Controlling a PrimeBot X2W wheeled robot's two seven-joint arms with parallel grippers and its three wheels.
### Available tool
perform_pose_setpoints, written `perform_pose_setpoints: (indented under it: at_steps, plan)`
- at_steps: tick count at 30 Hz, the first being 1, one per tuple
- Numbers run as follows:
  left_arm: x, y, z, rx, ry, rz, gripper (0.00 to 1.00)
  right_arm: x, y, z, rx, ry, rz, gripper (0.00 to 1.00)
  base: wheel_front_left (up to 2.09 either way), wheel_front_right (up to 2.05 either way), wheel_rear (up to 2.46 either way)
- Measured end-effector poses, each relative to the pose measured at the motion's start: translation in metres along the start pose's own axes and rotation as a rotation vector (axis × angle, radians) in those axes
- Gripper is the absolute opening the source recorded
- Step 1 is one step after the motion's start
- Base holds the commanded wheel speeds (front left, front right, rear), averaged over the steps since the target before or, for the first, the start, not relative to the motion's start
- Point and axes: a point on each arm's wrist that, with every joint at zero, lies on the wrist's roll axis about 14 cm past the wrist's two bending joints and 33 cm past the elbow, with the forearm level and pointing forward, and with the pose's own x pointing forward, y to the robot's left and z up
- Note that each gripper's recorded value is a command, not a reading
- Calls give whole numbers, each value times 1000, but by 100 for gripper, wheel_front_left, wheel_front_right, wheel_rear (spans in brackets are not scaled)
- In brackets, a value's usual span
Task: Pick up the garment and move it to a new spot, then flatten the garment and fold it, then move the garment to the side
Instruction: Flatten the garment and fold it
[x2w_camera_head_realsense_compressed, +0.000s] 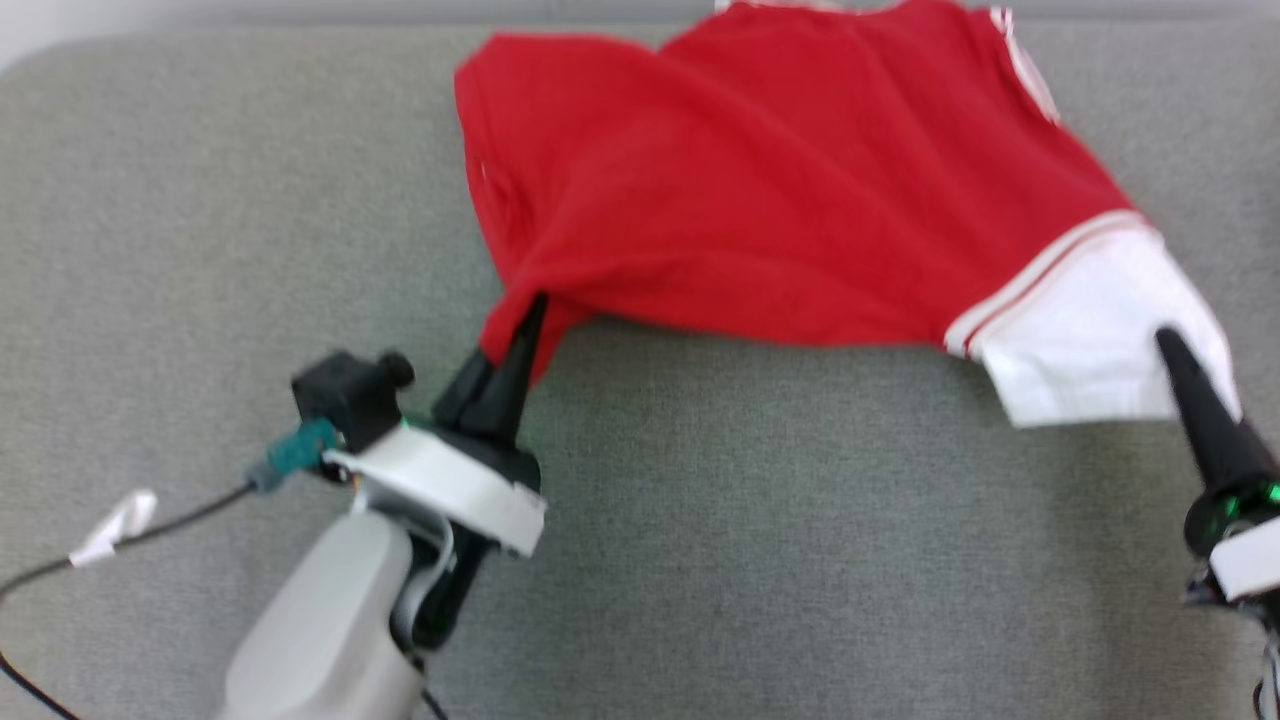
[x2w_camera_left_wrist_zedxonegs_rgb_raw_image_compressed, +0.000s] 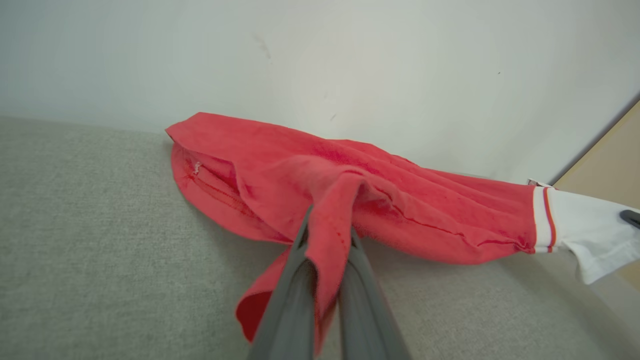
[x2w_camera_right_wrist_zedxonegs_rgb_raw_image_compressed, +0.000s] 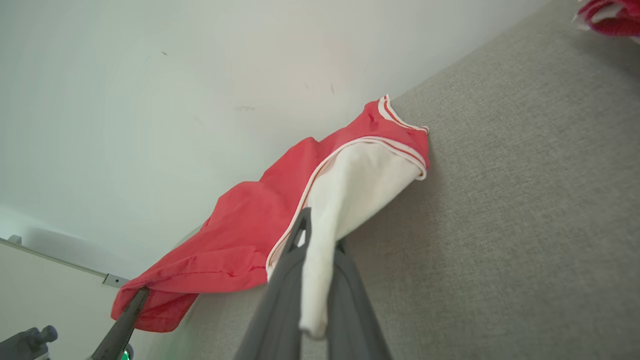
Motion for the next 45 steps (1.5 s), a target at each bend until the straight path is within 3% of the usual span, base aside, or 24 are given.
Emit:
perform_pose_setpoints:
  at_steps: [2,11,13,16,28,31,32,33,34,35,45]
  plan:
    - [-11,-5,-1,3,7,2,36,-10,1,-5,2,16,-6,0,0,0,0]
    - [-62,-16,-13,13,52,45,35,-55,-2,-28,15,63,-57,0,0,0,0]
    - [-72,-16,-17,16,64,56,26,-64,-5,-34,16,72,-74,0,0,0,0]
    - [-82,-17,-21,11,73,70,26,-72,-9,-38,4,76,-96,0,0,0,0]
    - [-86,-23,-21,9,72,64,22,-79,-17,-40,-2,70,-123,0,0,0,0]
    - [-86,-23,-19,12,69,64,25,-81,-19,-38,-13,67,-129,0,0,0,0]
    - [-86,-23,-18,13,66,66,31,-82,-20,-38,-20,65,-133,14,0,0,0]
    - [-86,-23,-17,14,63,67,41,-83,-21,-37,-29,61,-139,39,0,0,0]
    - [-86,-22,-16,16,60,70,73,-84,-22,-37,-40,60,-144,78,0,0,0]
    - [-87,-21,-15,21,58,72,100,-85,-23,-36,-54,58,-148,100,0,0,0]
    - [-111,-8,2,80,12,149,100,-105,-32,-28,-375,29,-187,100,0,0,0]
